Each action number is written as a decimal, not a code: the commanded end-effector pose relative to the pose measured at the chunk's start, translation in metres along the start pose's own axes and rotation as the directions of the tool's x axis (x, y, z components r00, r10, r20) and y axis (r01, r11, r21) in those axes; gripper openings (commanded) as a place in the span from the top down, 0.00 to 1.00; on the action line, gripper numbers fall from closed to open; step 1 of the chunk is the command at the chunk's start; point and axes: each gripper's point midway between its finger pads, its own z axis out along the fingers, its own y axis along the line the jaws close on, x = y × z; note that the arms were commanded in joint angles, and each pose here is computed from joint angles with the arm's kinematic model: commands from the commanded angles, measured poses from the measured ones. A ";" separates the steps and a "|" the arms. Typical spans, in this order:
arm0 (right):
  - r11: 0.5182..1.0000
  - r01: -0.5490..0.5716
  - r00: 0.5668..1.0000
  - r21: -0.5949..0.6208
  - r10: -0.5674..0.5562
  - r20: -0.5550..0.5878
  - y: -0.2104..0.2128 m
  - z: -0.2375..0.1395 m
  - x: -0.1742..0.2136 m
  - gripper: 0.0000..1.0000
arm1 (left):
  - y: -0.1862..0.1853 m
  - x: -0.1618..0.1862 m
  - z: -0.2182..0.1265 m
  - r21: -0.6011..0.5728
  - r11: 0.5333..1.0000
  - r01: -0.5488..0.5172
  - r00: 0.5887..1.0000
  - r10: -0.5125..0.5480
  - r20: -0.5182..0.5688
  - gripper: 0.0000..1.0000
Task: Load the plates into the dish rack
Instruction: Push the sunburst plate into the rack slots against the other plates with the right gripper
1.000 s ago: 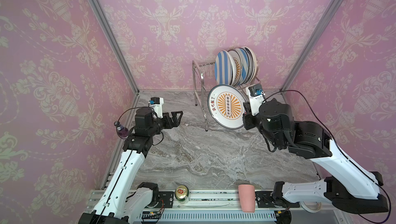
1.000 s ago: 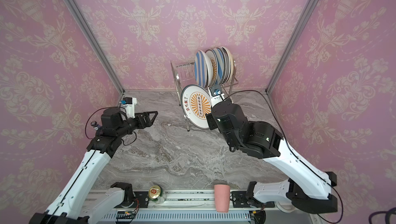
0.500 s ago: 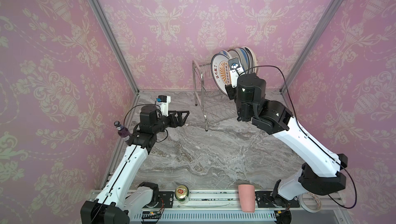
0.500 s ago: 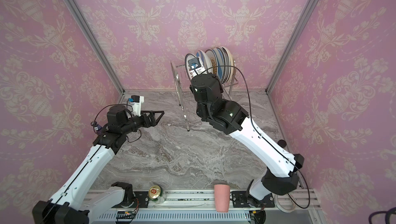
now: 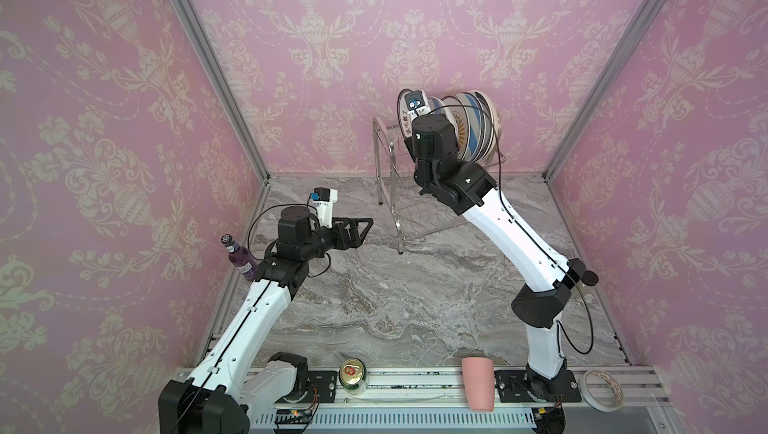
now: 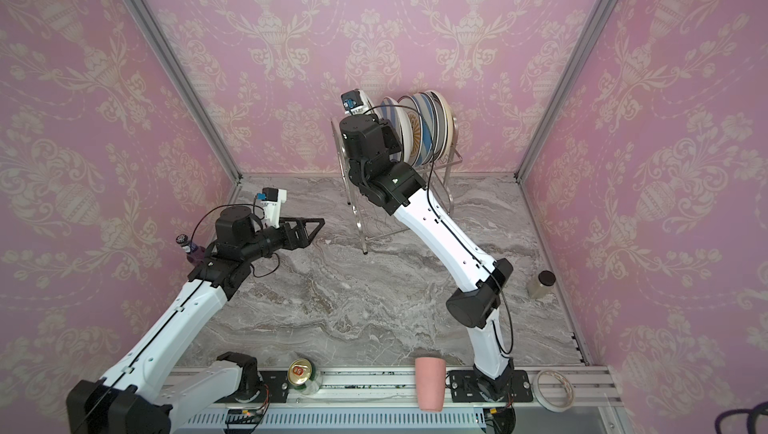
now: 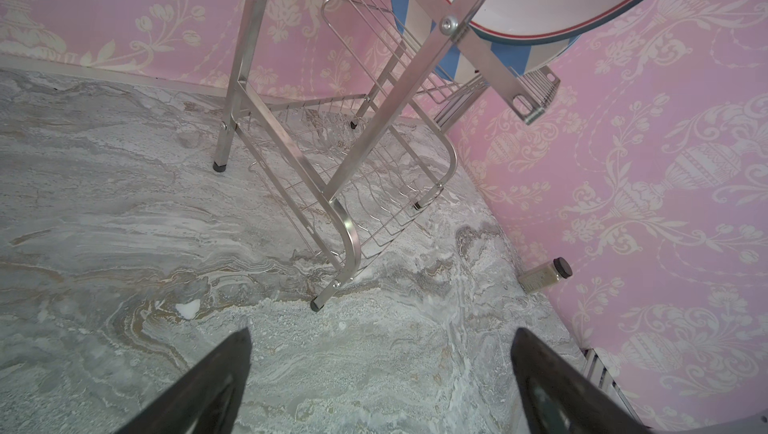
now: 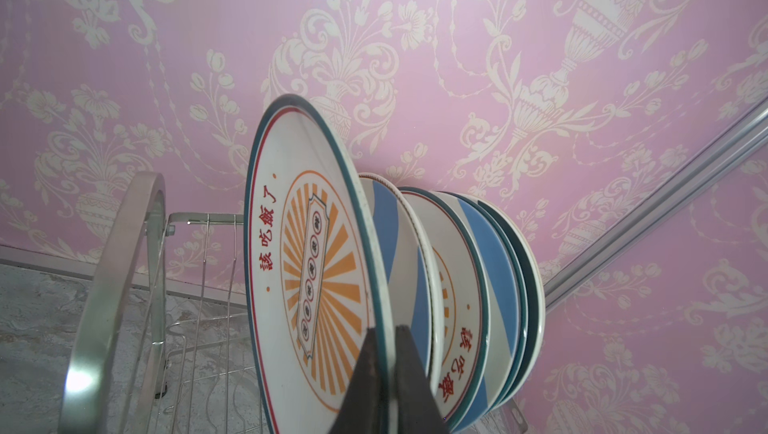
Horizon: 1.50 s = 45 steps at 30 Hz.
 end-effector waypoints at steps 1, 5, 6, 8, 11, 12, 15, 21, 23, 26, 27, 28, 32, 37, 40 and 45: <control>0.993 -0.112 0.993 0.032 0.110 0.043 -0.026 0.000 -0.017 1.00 | -0.007 0.003 0.000 0.034 0.999 0.001 1.000 -0.001 -0.007 0.01; 0.993 -0.111 0.994 0.048 0.109 0.030 -0.028 0.009 -0.009 1.00 | -0.005 0.004 -0.001 0.020 1.000 -0.006 1.000 0.006 -0.009 0.01; 0.992 -0.116 0.993 0.050 0.114 0.029 -0.028 0.011 -0.008 1.00 | -0.003 0.006 -0.002 0.013 1.000 -0.006 1.000 0.007 -0.014 0.01; 0.991 -0.125 0.992 0.044 0.124 0.027 -0.027 0.015 -0.005 1.00 | -0.003 0.007 -0.002 0.008 1.000 -0.009 1.000 0.010 -0.021 0.01; 0.991 -0.125 0.992 0.044 0.124 0.020 -0.022 0.020 -0.001 1.00 | -0.003 0.008 -0.003 0.005 1.000 -0.013 1.000 0.013 -0.025 0.01; 0.991 -0.125 0.992 0.044 0.124 0.018 -0.021 0.021 0.000 1.00 | -0.003 0.008 -0.004 0.003 1.000 -0.015 1.000 0.015 -0.026 0.01; 0.990 -0.131 0.991 0.055 0.131 0.010 -0.019 0.024 0.003 1.00 | -0.003 0.008 -0.006 -0.004 1.000 -0.025 0.999 0.025 -0.022 0.01; 0.989 -0.127 0.992 0.071 0.127 0.009 -0.019 0.025 0.005 1.00 | -0.001 0.010 -0.007 -0.014 0.999 -0.028 0.999 0.028 -0.030 0.01; 0.989 -0.127 0.992 0.072 0.127 0.006 -0.018 0.026 0.006 1.00 | 0.000 0.010 -0.007 -0.018 0.999 -0.029 0.999 0.028 -0.028 0.01; 0.990 -0.123 0.992 0.069 0.123 -0.003 -0.012 0.029 0.010 1.00 | 0.001 0.011 -0.006 -0.020 0.999 -0.029 0.999 0.029 -0.028 0.01; 0.990 -0.123 0.992 0.071 0.124 -0.007 -0.011 0.030 0.012 1.00 | 0.000 0.011 -0.006 -0.018 0.999 -0.029 0.999 0.029 -0.029 0.01; 0.990 -0.122 0.992 0.072 0.123 -0.009 -0.010 0.030 0.013 1.00 | 0.001 0.011 -0.006 -0.019 0.999 -0.029 0.999 0.029 -0.030 0.01; 0.990 -0.107 0.994 0.093 0.109 -0.018 -0.006 0.031 0.017 1.00 | -0.001 0.011 -0.007 -0.015 0.999 -0.029 0.999 0.029 -0.030 0.01; 0.990 -0.081 0.997 0.113 0.083 -0.008 0.000 0.031 0.015 1.00 | -0.003 0.010 -0.009 -0.012 0.999 -0.035 0.999 0.035 -0.027 0.01; 0.990 -0.068 0.998 0.120 0.068 -0.002 0.003 0.029 0.013 1.00 | -0.003 0.011 -0.009 -0.013 0.999 -0.035 0.999 0.034 -0.032 0.01; 0.991 -0.038 0.999 0.129 0.039 -0.007 0.009 0.030 0.018 1.00 | -0.002 0.012 -0.009 -0.014 0.999 -0.036 0.999 0.036 -0.032 0.01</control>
